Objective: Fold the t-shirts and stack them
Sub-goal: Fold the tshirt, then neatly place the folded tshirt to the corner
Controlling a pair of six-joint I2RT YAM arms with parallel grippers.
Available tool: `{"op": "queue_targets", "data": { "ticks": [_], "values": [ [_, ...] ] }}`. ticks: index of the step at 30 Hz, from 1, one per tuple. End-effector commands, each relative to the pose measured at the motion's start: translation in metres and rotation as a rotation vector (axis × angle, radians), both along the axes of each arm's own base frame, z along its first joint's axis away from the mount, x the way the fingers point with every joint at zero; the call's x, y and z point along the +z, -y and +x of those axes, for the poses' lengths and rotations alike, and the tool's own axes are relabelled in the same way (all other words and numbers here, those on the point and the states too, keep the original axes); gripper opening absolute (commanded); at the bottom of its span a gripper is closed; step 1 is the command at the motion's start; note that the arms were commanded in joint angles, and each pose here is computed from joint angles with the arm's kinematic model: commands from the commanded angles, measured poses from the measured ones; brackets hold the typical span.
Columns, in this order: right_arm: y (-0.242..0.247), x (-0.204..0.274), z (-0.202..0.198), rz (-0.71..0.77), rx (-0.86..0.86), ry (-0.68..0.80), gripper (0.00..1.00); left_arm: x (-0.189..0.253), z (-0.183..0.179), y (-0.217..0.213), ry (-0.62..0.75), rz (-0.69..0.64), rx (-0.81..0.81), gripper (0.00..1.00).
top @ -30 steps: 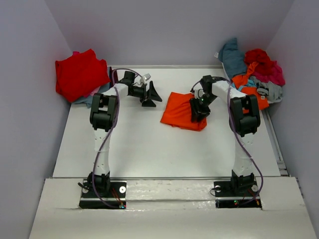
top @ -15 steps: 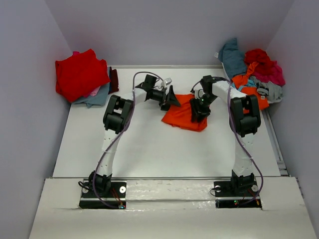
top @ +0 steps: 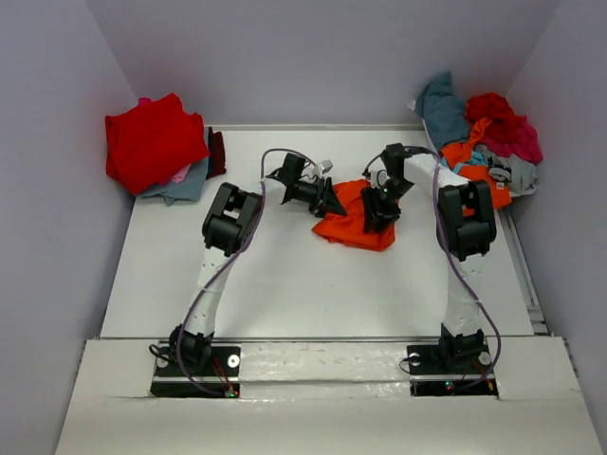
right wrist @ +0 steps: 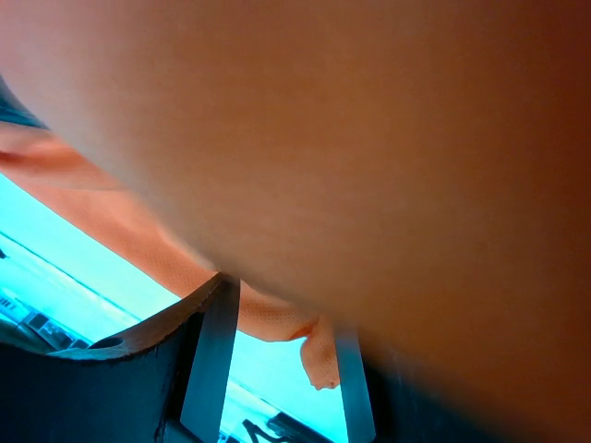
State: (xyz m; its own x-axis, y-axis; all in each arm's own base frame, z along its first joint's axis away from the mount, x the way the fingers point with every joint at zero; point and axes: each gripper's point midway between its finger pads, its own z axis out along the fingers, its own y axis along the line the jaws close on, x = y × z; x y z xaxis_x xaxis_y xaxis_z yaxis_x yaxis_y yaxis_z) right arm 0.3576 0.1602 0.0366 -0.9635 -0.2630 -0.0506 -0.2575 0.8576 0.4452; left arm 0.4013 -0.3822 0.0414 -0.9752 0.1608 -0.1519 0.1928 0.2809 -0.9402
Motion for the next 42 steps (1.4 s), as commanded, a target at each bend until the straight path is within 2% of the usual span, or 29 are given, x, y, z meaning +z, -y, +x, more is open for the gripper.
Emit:
{"op": "queue_targets", "data": {
  "ticks": [1, 3, 4, 6, 10, 12, 14, 18, 20, 28, 33, 42],
  "values": [
    [-0.006, 0.013, 0.002, 0.035, 0.015, 0.042, 0.50, -0.053, -0.021, -0.007, -0.099, 0.098, 0.016, 0.24],
    [-0.006, 0.014, 0.002, 0.034, 0.015, 0.044, 0.50, -0.053, -0.021, -0.007, -0.103, 0.100, 0.016, 0.20],
    [-0.006, 0.013, 0.002, 0.034, 0.016, 0.042, 0.50, -0.053, -0.021, -0.008, -0.104, 0.103, 0.016, 0.12],
    [-0.005, 0.012, 0.001, 0.032, 0.016, 0.041, 0.50, -0.052, -0.021, -0.008, -0.095, 0.106, 0.015, 0.06],
    [-0.006, 0.014, 0.002, 0.038, 0.019, 0.045, 0.50, -0.050, -0.017, -0.008, -0.057, 0.116, 0.013, 0.06],
    [-0.005, 0.019, 0.005, 0.034, 0.022, 0.065, 0.50, -0.052, -0.015, -0.012, -0.043, 0.173, 0.024, 0.05],
    [0.000, 0.024, 0.014, -0.001, 0.027, 0.122, 0.52, -0.051, -0.006, -0.016, 0.042, 0.221, 0.026, 0.05],
    [0.017, 0.065, 0.043, -0.093, 0.012, 0.325, 0.78, -0.033, 0.005, -0.018, 0.134, 0.249, 0.041, 0.05],
    [0.019, 0.083, 0.052, -0.106, 0.005, 0.381, 0.85, -0.025, 0.005, -0.020, 0.155, 0.256, 0.039, 0.05],
    [0.035, 0.110, 0.062, -0.188, -0.044, 0.472, 0.85, 0.006, 0.013, -0.031, 0.296, 0.314, 0.059, 0.05],
    [0.039, 0.112, 0.057, -0.207, -0.058, 0.479, 0.85, 0.039, 0.024, -0.040, 0.442, 0.357, 0.069, 0.05],
    [0.047, 0.104, 0.044, -0.237, -0.068, 0.464, 0.85, 0.083, 0.053, -0.074, 0.672, 0.561, 0.141, 0.05]
  ]
}}
